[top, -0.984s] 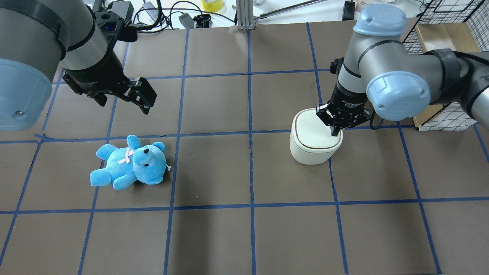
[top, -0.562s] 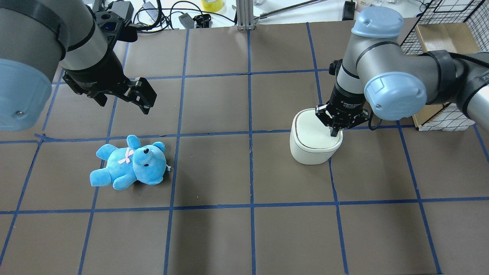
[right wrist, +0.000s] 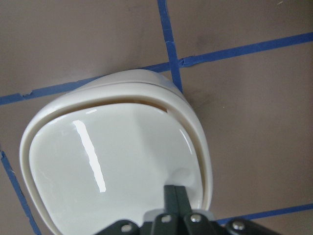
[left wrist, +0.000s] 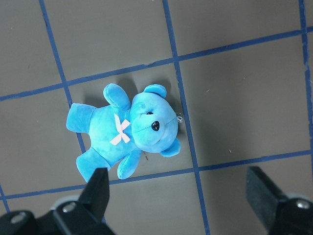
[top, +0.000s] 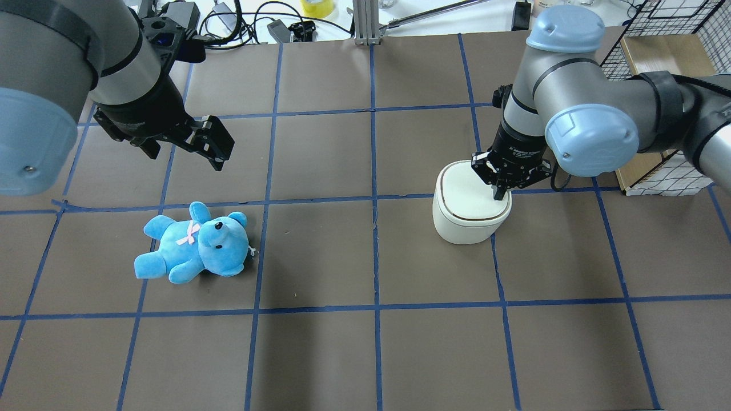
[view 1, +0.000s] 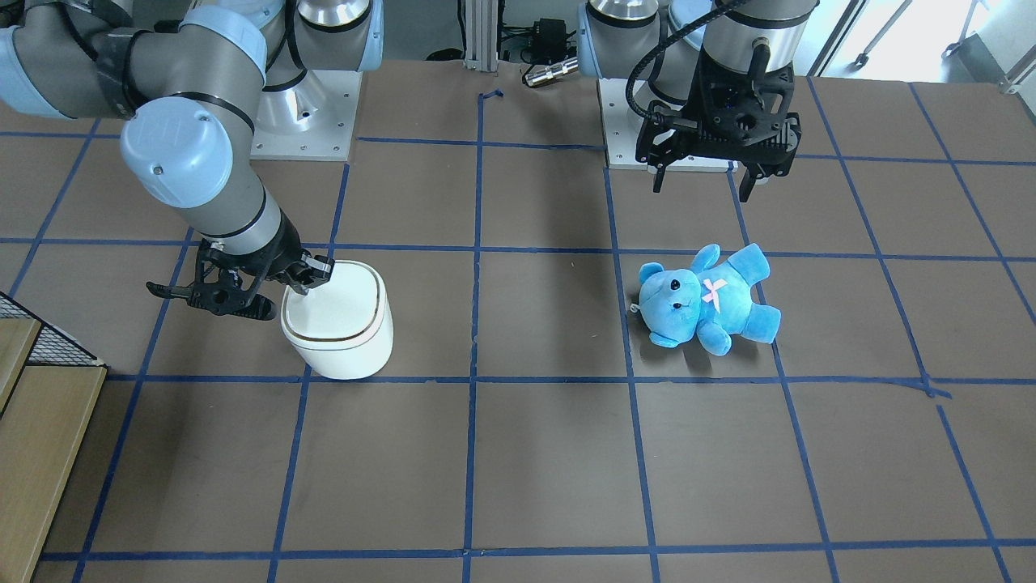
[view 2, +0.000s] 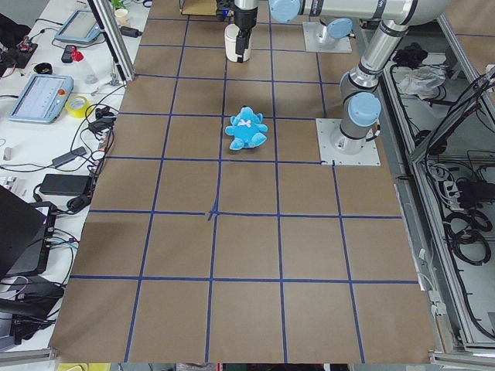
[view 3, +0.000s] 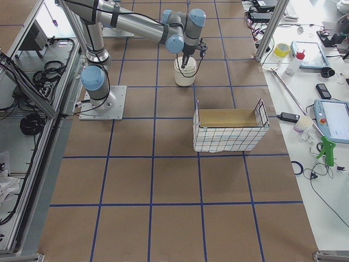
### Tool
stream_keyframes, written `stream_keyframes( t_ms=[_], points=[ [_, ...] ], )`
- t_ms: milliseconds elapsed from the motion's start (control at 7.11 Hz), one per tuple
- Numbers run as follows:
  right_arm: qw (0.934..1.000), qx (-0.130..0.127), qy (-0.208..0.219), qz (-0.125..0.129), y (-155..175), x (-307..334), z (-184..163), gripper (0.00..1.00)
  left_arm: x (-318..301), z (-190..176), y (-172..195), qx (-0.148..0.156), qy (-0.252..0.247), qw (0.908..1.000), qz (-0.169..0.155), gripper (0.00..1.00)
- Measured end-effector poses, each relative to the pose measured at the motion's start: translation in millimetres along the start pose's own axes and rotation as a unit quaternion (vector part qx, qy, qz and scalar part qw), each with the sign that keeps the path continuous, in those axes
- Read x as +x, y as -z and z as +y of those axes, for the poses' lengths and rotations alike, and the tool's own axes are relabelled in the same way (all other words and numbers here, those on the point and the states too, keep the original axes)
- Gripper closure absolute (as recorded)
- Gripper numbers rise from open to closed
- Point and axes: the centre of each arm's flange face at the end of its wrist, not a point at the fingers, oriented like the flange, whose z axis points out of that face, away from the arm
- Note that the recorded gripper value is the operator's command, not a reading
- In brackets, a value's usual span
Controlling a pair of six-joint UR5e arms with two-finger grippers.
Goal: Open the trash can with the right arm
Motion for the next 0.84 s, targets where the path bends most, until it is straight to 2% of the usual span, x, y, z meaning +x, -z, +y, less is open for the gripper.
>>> stream_keyframes(
  t_ms=[281,422,703,844],
  points=[
    [0.9995,0.031,0.0,-0.007,33.5,-1.8,-3.4,0.21,0.0,0.0,0.0,0.0,0.0,1.0,0.0,0.0],
    [0.9984,0.055,0.0,-0.011,58.8,-2.5,-3.2,0.0,0.0,0.0,0.0,0.0,0.0,1.0,0.0,0.0],
    [0.9948,0.1,0.0,-0.018,106.6,-0.6,6.0,0.0,0.0,0.0,0.0,0.0,0.0,1.0,0.0,0.0],
    [0.9936,0.111,0.0,-0.019,121.8,1.7,14.5,0.0,0.0,0.0,0.0,0.0,0.0,1.0,0.0,0.0]
  ],
)
